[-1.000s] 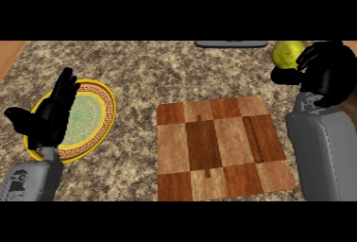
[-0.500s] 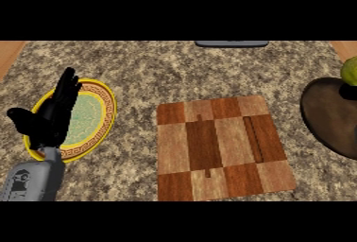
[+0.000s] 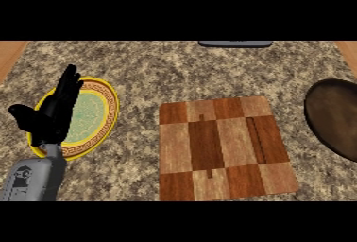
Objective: Pick the pear from the cutting board and place it in the pan
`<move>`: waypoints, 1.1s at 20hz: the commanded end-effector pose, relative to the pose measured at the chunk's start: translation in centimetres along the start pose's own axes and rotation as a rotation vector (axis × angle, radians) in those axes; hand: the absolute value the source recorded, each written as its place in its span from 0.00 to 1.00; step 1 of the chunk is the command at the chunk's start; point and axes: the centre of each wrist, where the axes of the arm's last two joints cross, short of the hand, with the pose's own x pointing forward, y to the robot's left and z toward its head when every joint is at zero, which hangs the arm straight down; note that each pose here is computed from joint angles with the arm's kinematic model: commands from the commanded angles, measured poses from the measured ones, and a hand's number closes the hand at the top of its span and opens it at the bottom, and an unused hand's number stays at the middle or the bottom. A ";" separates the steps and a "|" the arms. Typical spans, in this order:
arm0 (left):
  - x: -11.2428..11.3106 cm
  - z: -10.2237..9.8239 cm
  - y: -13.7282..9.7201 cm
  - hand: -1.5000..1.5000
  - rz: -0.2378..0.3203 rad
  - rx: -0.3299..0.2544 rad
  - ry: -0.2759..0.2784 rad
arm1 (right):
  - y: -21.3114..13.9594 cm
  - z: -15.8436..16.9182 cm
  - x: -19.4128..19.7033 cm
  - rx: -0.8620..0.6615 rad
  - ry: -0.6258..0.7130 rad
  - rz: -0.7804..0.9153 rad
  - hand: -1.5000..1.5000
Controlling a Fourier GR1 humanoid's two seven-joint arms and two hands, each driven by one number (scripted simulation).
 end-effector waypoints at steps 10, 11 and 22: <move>1.0 0.2 -1.2 0.50 0.009 -0.014 -0.013 | 3.2 0.2 -4.9 0.365 0.135 -0.342 0.00; 0.7 0.5 0.7 0.50 0.006 -0.010 0.001 | 3.8 1.3 -7.5 0.365 0.128 -0.316 0.00; -0.3 1.0 2.3 0.50 0.000 0.021 0.017 | 4.0 2.4 -7.4 0.073 0.067 -0.660 0.00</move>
